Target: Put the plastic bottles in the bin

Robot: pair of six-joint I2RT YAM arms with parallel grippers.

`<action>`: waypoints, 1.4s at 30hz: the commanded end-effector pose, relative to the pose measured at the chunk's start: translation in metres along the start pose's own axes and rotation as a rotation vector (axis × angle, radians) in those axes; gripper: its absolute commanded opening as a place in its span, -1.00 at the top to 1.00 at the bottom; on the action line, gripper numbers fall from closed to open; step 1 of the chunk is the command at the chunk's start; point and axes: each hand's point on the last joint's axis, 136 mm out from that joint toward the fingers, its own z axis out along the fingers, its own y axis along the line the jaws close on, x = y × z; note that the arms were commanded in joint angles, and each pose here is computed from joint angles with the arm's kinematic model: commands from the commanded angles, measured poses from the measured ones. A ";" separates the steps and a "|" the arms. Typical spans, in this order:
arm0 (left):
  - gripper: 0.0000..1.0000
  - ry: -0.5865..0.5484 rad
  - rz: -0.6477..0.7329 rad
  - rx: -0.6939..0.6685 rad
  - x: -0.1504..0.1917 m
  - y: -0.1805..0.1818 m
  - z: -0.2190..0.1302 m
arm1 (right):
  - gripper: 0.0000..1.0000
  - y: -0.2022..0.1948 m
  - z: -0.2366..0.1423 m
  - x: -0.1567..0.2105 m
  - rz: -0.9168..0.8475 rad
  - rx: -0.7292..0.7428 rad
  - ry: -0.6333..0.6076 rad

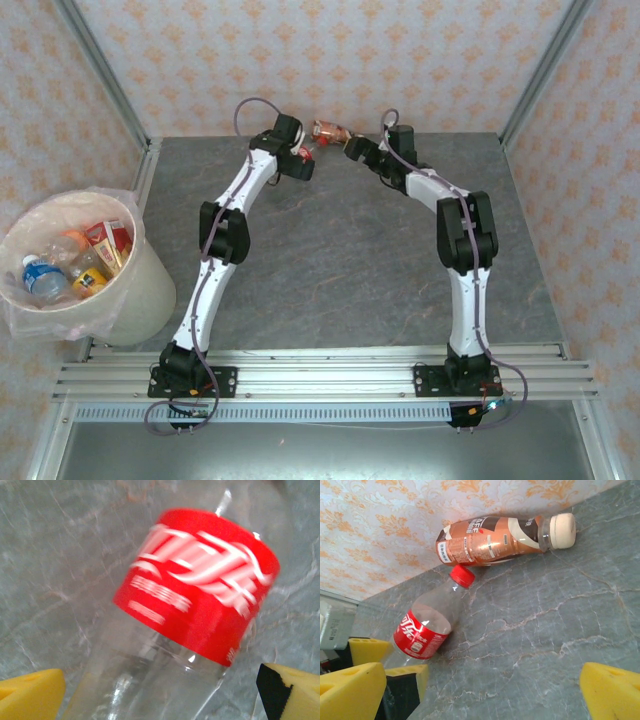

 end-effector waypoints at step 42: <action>0.09 -0.368 -0.438 -0.600 0.097 0.111 -0.426 | -0.99 0.026 -0.153 0.024 0.008 0.067 -0.083</action>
